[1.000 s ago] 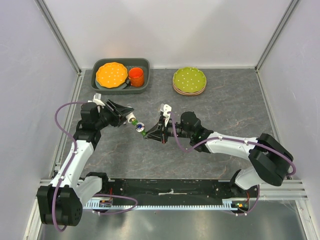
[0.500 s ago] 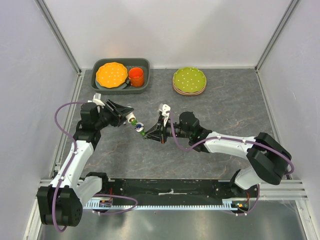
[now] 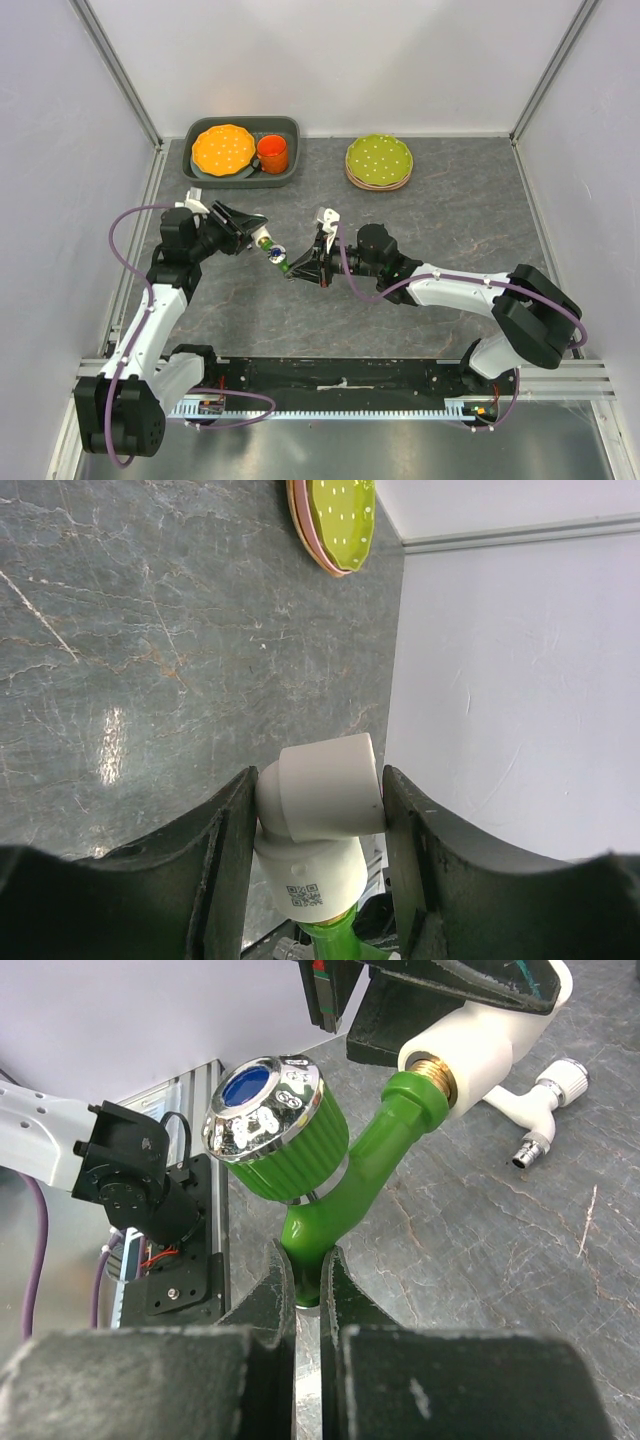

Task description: Install the water faucets

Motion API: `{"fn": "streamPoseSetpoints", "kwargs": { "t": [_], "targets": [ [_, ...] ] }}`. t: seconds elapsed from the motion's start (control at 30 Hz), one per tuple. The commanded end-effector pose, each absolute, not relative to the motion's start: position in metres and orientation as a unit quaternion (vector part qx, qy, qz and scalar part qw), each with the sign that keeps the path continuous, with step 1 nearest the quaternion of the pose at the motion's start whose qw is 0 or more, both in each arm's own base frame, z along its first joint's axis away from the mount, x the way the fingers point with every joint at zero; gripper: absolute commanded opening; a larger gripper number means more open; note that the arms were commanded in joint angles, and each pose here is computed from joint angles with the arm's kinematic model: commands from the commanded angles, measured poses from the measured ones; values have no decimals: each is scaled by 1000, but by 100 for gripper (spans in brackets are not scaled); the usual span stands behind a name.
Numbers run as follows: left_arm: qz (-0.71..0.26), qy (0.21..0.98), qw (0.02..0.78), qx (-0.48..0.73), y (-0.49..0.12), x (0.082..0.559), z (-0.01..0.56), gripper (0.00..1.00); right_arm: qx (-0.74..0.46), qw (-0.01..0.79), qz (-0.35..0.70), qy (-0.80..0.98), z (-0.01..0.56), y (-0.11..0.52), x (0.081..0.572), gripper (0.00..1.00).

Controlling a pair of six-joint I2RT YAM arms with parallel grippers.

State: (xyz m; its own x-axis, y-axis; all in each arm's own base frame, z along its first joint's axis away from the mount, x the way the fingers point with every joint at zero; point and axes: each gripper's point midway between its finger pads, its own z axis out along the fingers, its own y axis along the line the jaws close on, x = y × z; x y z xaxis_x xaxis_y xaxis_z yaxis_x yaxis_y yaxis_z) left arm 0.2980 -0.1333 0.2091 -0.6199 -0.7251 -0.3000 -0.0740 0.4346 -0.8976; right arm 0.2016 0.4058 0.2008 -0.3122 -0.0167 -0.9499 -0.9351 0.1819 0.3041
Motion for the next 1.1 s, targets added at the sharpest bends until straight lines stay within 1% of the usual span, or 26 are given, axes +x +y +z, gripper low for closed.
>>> {"fn": "streamPoseSetpoints", "kwargs": {
  "t": [0.0,0.2,0.37,0.53,0.83,1.0,1.07],
  "targets": [
    [-477,764,367,-234,-136,294,220,2,-366,491,525,591,238,413,212,0],
    [-475,762,361,-250,-134,292,214,2,-366,492,512,602,228,416,214,0],
    [-457,754,377,-283,-127,295,217,2,-360,507,491,610,224,420,214,0],
    [-453,747,381,-302,-133,291,216,2,-350,519,487,609,223,423,212,0],
    [-468,758,381,-247,-151,284,223,2,-327,525,504,602,232,415,208,0],
    [-488,745,387,-236,-156,277,227,2,-295,526,520,605,242,409,211,0],
    [-499,737,394,-229,-158,277,232,2,-272,520,541,602,245,407,208,0]
  ]
}}
